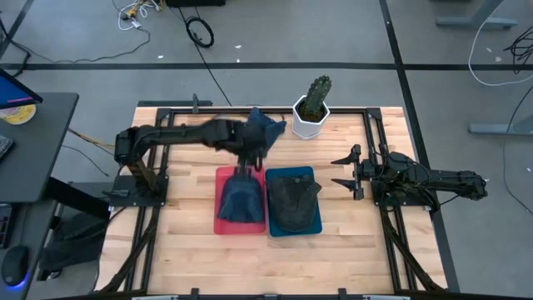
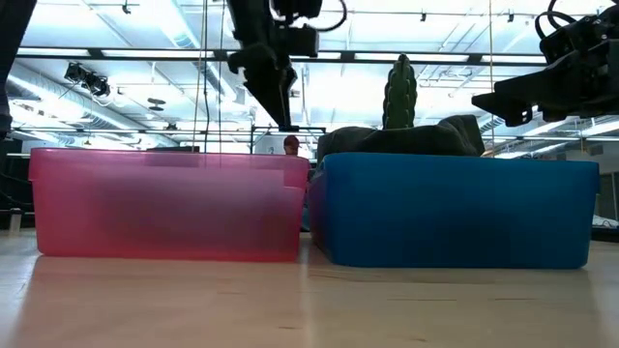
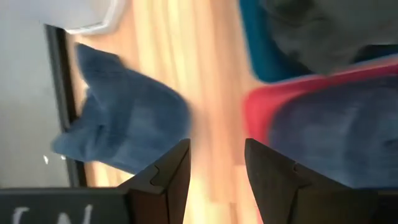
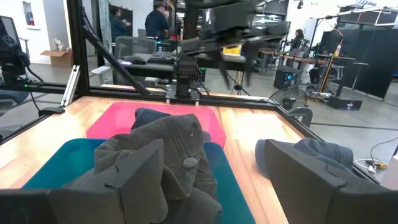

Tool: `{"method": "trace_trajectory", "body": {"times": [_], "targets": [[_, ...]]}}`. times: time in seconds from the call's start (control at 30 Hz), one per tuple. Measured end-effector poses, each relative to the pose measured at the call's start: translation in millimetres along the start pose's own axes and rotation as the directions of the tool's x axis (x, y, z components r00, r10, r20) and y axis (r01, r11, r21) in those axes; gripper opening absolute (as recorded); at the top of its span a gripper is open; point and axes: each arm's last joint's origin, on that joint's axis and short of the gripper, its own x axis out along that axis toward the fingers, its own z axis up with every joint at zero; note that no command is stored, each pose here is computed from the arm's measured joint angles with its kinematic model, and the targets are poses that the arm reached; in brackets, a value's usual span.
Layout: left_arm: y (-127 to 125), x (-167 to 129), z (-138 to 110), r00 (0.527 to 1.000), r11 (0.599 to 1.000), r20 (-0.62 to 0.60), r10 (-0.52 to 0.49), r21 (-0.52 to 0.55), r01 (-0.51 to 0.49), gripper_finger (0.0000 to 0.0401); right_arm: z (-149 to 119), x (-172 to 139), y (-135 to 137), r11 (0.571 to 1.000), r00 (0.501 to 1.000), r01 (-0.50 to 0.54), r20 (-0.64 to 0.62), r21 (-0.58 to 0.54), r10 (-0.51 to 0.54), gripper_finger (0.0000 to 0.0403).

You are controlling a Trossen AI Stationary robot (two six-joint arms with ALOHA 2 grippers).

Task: Pick & Place hat
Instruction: Put the dark blue cap into the red bin

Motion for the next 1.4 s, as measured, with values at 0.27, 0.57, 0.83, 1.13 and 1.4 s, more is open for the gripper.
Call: {"method": "trace_trajectory", "body": {"times": [0.27, 0.57, 0.83, 1.13, 1.4], "targets": [[58, 9, -22, 0.999, 1.000, 0.042, 0.004, -0.004, -0.004, 0.0157, 0, 0, 0, 1.000, 1.000, 0.000, 0.000, 0.000, 0.000, 0.0281], [99, 29, -39, 0.992, 0.998, 0.124, -0.028, 0.063, 0.020, 0.0158, 0, 0, 0, 1.000, 1.000, 0.000, 0.000, 0.000, 0.000, 0.0281], [112, 86, -52, 0.992, 0.987, 0.045, -0.117, 0.115, 0.111, 0.0155, 0, 0, 0, 1.000, 1.000, 0.000, -0.001, 0.000, 0.000, 0.0281], [132, 132, -63, 0.994, 0.991, 0.066, -0.085, 0.108, 0.078, 0.0150, 0, 0, 0, 1.000, 1.000, 0.000, -0.001, 0.000, 0.000, 0.0281], [137, 141, -72, 0.994, 0.992, 0.042, -0.099, 0.086, 0.095, 0.0135, 0, 0, 0, 1.000, 1.000, 0.000, -0.001, 0.000, 0.000, 0.0281]]}}
